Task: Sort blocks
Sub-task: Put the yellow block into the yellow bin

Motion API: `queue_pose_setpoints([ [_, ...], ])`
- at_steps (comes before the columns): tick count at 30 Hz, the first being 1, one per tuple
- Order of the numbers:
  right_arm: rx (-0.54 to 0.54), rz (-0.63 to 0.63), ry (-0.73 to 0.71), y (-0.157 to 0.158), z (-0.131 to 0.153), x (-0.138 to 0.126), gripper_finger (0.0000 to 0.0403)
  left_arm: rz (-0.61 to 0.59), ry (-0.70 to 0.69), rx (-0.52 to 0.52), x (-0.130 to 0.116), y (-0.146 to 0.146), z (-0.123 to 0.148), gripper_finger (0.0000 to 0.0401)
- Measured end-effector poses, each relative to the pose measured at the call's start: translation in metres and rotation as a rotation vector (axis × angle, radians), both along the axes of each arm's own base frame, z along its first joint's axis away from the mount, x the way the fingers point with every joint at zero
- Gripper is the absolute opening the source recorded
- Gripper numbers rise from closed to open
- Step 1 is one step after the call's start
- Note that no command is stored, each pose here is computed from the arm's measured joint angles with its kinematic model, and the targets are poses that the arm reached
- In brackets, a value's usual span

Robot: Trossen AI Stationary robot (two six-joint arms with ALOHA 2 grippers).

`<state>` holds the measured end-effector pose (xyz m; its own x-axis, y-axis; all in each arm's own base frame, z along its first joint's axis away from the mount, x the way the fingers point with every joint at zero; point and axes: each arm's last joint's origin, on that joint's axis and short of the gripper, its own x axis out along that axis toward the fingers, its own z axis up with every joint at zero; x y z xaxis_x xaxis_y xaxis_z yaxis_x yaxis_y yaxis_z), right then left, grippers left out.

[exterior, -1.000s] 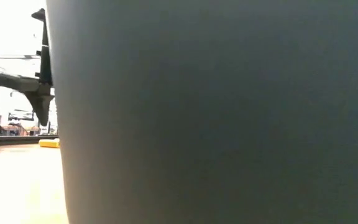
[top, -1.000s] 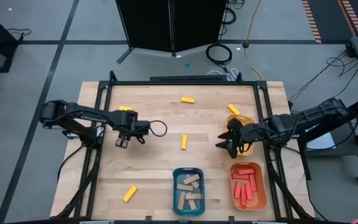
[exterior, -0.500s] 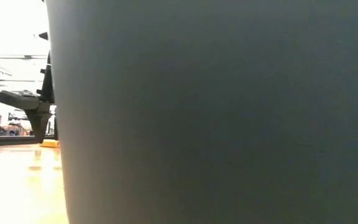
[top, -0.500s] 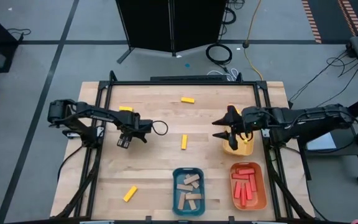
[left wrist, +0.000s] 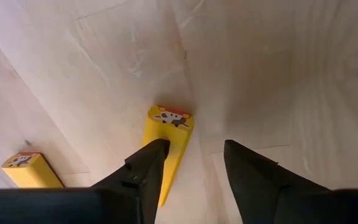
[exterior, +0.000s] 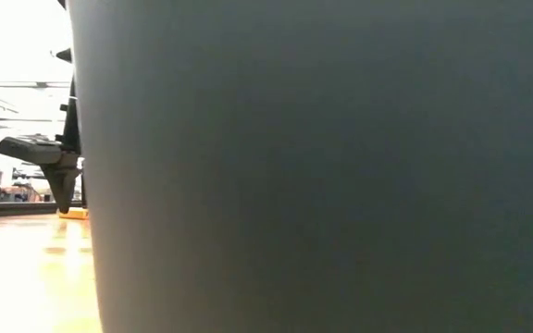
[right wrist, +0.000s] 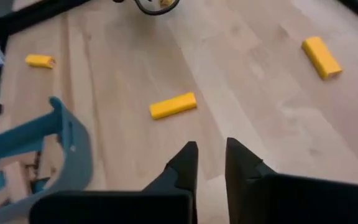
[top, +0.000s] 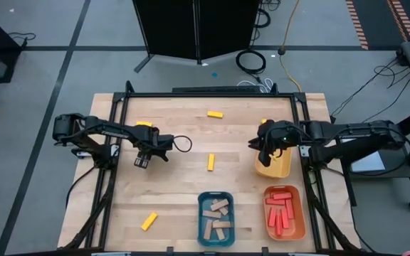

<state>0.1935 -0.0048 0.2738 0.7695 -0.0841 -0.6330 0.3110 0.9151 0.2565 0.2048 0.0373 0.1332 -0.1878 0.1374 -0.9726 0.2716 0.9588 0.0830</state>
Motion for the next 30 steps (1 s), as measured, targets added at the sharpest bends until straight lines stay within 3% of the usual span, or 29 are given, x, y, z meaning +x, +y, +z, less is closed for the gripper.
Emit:
queue_pose_setpoints([
  [6,0.066,-0.015,-0.037,0.008,0.002,0.002,0.0001,0.010,-0.007,0.003,0.001,0.000,0.000,0.0133],
  [14,0.132,-0.013,-0.061,0.020,0.004,0.003,0.0000,-0.003,-0.005,0.020,0.001,0.001,0.000,0.0130],
  [19,0.126,-0.012,-0.088,0.026,0.006,0.003,0.0000,-0.007,0.019,0.092,0.004,0.003,0.006,0.0130],
  [26,0.107,-0.017,-0.089,0.028,0.006,0.003,0.0000,-0.016,0.037,0.104,0.010,0.004,0.024,0.0131],
  [30,0.081,-0.041,-0.092,0.027,0.006,0.003,0.0000,-0.018,0.034,0.111,0.010,0.004,0.022,0.0157],
])
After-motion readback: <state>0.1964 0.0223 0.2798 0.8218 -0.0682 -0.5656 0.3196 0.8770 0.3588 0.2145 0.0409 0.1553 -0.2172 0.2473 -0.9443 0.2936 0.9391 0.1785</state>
